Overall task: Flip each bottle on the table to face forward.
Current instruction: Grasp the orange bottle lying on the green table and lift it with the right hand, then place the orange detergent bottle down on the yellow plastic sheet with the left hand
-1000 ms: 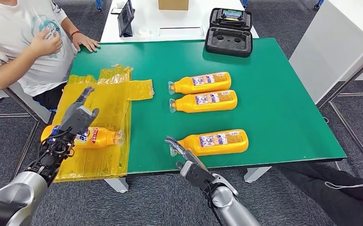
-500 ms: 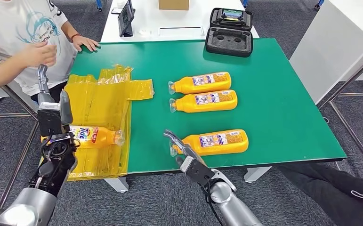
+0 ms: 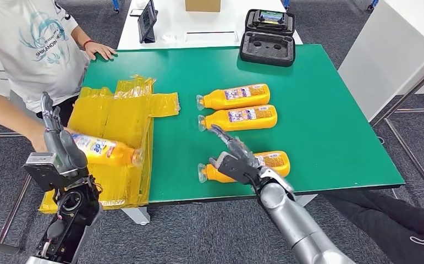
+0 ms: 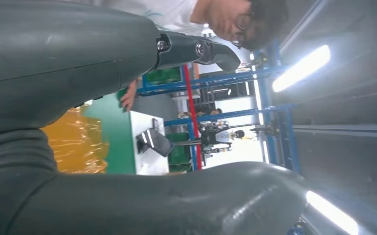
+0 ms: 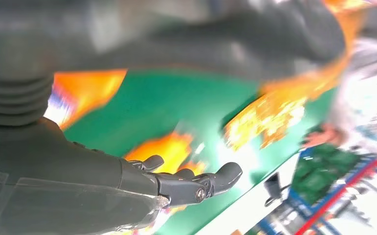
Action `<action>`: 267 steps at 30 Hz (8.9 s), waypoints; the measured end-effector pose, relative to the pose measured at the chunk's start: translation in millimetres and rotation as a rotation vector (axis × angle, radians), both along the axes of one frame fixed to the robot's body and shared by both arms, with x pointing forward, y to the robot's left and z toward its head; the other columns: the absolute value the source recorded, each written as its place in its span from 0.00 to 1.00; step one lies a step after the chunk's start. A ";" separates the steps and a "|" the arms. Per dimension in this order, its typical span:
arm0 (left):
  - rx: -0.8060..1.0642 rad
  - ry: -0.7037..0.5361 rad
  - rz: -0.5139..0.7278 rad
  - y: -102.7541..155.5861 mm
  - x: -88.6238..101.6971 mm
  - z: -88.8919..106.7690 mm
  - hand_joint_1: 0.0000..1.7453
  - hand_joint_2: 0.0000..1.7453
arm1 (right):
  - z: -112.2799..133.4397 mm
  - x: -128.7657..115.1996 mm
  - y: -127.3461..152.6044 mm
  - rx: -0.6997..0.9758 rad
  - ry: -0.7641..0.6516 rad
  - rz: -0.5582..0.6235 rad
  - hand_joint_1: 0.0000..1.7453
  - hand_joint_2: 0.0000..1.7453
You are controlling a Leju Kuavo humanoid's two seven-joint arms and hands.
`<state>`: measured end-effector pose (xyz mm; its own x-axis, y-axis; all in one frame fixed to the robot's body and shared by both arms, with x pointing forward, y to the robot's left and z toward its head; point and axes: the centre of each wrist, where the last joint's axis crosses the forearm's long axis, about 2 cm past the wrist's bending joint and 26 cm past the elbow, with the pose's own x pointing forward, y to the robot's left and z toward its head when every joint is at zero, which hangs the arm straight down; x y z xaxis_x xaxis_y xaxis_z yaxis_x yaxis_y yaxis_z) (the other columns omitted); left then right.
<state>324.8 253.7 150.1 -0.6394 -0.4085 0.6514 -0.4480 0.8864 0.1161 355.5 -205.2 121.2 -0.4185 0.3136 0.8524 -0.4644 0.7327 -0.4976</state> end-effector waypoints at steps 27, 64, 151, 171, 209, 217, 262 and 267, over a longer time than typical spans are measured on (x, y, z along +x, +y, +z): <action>0.002 0.104 0.051 5.2 -33.3 -35.4 0.00 0.00 | 45.7 48.8 -119.2 -0.454 0.106 -0.024 0.00 1.00; 0.008 0.175 0.058 6.6 -27.3 -50.9 0.00 0.00 | -0.4 30.3 -98.1 -0.504 0.194 0.120 0.00 1.00; -0.112 0.234 0.106 7.7 -44.5 -64.6 0.00 0.00 | 7.0 63.5 -90.0 -0.659 0.267 0.147 1.00 1.00; -0.161 0.231 0.115 6.6 -70.8 -66.5 0.00 0.00 | 13.0 38.2 -46.3 0.015 -0.105 0.028 1.00 1.00; -0.145 0.328 -0.786 -114.1 -61.6 -45.5 0.00 0.75 | -49.2 -56.2 54.6 0.395 0.029 0.114 1.00 1.00; -0.096 0.384 -0.806 -119.4 -56.5 -53.3 0.00 1.00 | -50.2 -63.5 48.2 0.385 0.021 0.114 1.00 1.00; -0.269 0.465 -0.985 -127.5 -65.2 -66.5 0.99 1.00 | -51.0 -67.3 45.4 0.369 0.033 0.131 1.00 1.00; -0.311 0.494 -1.024 -127.0 -65.0 -66.4 1.00 1.00 | -52.0 -68.4 45.3 0.359 0.034 0.133 1.00 1.00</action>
<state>259.8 126.7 83.7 -0.2274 0.3694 0.9010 0.5221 0.8273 -0.2074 287.1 -159.9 69.1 -0.4051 -0.0626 0.9121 -0.5788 0.7898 -0.2029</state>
